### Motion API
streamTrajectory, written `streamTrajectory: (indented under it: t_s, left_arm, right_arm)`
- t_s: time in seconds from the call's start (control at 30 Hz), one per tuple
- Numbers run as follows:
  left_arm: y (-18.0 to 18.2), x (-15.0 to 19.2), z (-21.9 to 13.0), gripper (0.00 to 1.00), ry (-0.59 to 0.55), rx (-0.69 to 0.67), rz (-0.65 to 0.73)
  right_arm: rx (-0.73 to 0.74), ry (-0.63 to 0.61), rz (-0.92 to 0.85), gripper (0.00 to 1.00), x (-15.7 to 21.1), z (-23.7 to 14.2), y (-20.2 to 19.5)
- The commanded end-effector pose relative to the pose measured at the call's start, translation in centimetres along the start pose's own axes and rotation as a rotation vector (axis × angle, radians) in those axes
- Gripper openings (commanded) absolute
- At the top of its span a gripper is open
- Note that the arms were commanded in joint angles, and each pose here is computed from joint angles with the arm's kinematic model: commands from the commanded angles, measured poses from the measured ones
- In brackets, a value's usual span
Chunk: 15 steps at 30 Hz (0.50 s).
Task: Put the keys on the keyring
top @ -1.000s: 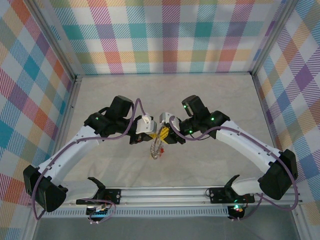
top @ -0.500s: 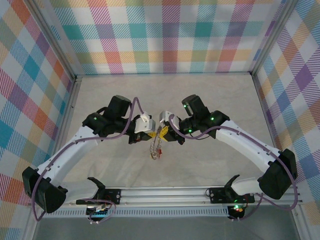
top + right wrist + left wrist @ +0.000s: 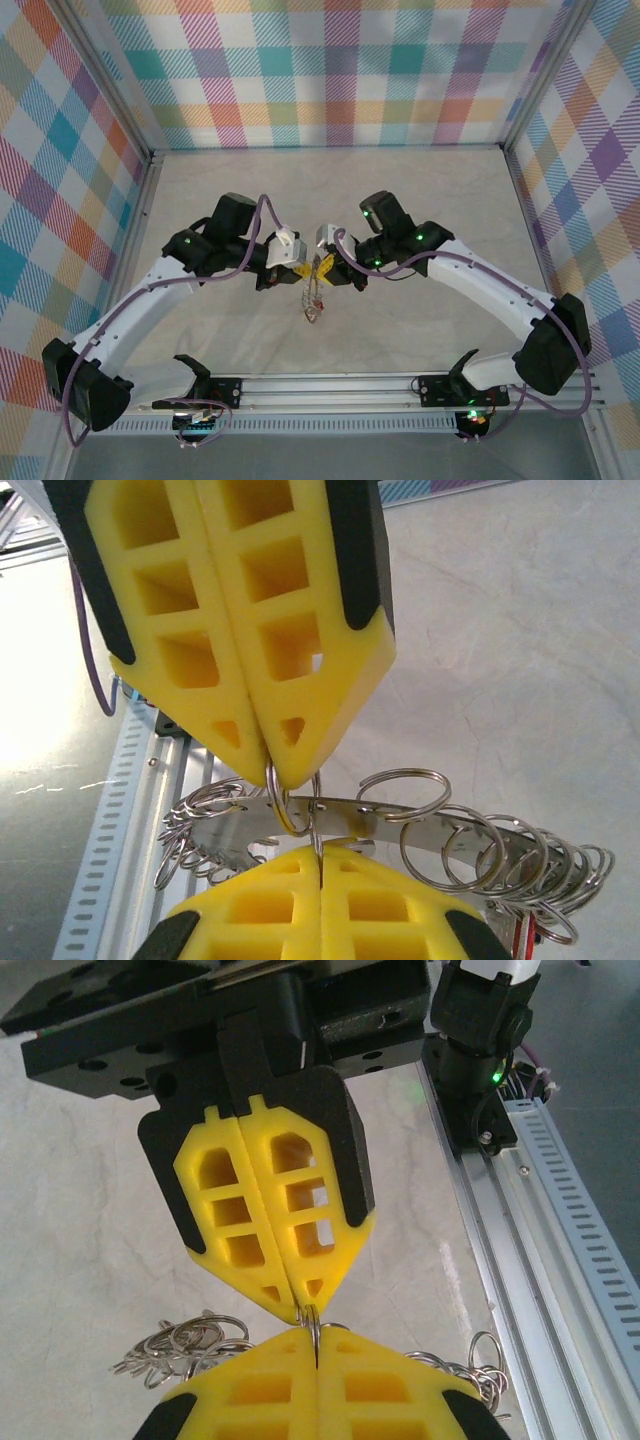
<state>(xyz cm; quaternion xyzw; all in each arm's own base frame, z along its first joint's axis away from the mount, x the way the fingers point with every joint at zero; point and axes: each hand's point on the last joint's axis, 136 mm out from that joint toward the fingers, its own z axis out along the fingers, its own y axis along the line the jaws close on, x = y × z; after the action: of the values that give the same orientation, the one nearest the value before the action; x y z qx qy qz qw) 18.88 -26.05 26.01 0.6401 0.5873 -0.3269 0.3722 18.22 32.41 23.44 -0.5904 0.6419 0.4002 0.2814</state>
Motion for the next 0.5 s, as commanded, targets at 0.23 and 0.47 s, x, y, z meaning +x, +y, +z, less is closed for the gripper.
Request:
streamTrajectory:
  t_s: [0.23, 0.47]
  left_arm:
    - [-1.6, -3.2, -1.3, 0.00, -0.160, 0.050, 0.144]
    - [-2.2, -3.6, -1.4, 0.00, -0.190, 0.084, 0.162]
  right_arm:
    - [-0.174, -0.040, 0.040, 0.00, -1.3, -0.1, 1.9]
    - [-0.272, -0.072, 0.046, 0.00, -2.1, -0.2, 3.1]
